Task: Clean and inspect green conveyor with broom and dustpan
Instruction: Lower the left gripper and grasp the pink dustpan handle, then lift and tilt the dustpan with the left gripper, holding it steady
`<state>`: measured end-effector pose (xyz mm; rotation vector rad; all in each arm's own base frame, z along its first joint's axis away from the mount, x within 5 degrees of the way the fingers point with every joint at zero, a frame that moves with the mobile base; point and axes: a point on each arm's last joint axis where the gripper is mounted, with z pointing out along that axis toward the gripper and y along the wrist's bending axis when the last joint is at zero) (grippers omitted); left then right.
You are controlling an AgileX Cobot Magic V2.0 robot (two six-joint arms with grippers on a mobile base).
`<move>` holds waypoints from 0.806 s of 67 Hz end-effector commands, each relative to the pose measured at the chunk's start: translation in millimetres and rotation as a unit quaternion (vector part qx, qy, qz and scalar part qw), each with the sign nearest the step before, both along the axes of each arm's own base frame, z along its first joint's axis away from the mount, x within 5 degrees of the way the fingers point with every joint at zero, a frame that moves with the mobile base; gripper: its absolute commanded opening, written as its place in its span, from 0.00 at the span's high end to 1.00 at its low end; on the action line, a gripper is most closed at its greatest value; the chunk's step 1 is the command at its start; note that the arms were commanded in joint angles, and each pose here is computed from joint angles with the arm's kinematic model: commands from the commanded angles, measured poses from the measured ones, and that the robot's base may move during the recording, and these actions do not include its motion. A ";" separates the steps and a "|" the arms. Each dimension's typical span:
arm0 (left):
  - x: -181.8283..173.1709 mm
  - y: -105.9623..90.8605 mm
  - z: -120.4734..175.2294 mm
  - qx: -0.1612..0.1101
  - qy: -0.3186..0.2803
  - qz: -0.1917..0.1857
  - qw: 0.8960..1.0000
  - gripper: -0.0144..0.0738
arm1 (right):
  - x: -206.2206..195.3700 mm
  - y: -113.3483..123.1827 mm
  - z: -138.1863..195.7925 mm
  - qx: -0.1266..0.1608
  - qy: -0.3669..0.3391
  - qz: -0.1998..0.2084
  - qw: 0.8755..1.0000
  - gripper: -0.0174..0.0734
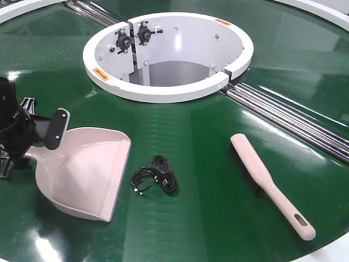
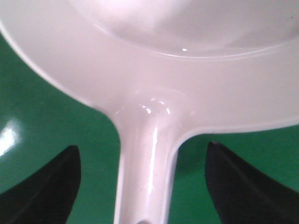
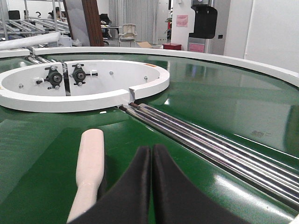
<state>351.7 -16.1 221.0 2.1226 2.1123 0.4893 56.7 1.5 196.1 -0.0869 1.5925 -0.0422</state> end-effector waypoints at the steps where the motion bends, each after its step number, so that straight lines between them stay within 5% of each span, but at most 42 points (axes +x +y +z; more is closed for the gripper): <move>1: 4.3 -1.6 16.7 -0.003 -0.035 -0.009 0.999 0.24 | -1.0 -0.2 3.4 -0.004 -0.039 -0.002 0.999 0.82; 21: 9.6 -1.5 0.8 0.003 -0.016 -0.012 1.000 0.30 | -1.0 -0.2 3.4 -0.004 -0.039 -0.002 0.999 0.82; 45: 6.6 1.0 5.3 0.026 -0.011 -0.020 0.999 0.83 | -1.0 -0.2 3.4 -0.004 -0.039 -0.002 0.999 0.82; 54: 1.7 2.1 15.0 0.029 -0.014 -0.018 0.999 0.85 | -1.0 -0.2 3.4 -0.004 -0.039 -0.002 0.999 0.82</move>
